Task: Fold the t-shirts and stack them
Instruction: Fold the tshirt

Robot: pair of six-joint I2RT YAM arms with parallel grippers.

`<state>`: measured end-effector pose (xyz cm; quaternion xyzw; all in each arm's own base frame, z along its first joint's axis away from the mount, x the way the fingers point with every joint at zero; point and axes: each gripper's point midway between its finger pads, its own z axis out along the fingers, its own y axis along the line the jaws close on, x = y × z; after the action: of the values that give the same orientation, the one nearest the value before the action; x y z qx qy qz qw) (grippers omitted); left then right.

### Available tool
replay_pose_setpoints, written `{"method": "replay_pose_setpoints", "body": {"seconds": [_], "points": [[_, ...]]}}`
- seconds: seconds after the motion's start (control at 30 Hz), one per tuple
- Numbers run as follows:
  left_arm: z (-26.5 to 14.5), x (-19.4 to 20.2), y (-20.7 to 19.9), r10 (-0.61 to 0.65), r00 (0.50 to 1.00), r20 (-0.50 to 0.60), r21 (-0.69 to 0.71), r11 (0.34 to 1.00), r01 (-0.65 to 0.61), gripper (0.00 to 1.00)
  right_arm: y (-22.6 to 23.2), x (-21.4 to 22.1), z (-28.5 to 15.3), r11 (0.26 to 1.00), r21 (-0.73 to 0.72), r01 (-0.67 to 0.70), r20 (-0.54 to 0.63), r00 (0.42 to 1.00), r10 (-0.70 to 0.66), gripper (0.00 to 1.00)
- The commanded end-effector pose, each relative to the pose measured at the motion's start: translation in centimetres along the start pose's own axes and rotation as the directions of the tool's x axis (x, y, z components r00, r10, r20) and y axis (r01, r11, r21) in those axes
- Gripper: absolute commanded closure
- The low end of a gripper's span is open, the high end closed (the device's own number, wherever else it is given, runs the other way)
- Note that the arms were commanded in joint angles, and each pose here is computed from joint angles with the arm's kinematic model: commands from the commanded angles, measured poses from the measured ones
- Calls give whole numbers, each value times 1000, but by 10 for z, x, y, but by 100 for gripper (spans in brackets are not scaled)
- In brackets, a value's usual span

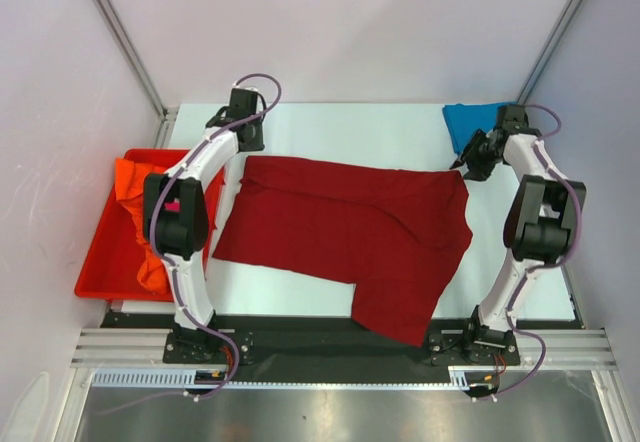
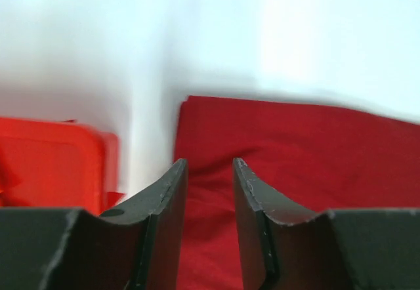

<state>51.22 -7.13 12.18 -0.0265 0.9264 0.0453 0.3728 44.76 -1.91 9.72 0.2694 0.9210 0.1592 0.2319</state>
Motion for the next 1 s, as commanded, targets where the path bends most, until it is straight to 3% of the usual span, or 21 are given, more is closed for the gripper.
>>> {"method": "replay_pose_setpoints", "body": {"seconds": [0.0,0.2,0.57,0.67,0.73,0.77,0.97], "points": [[11,-9,-33,-25,1000,-16,142,990,27,62,16,-23,12,998,-56,24,32,999,-23,51],[36,7,-43,-45,993,-112,181,981,64,68,16,-26,32,998,-68,-5,11,1000,6,55],[57,31,-20,-94,974,-207,111,987,119,73,2,-25,55,998,-26,-66,7,998,66,59],[62,37,-19,-98,969,-227,107,987,124,73,-6,-27,57,997,-3,-78,16,997,78,66],[68,46,-21,-96,961,-261,113,985,129,73,-12,-30,58,997,11,-80,29,996,79,83],[68,49,-22,-96,958,-270,116,985,131,73,-20,-35,56,995,32,-90,48,995,88,97],[74,66,-24,-98,946,-310,117,983,141,73,-35,-52,41,991,80,-105,103,990,96,100]]}}
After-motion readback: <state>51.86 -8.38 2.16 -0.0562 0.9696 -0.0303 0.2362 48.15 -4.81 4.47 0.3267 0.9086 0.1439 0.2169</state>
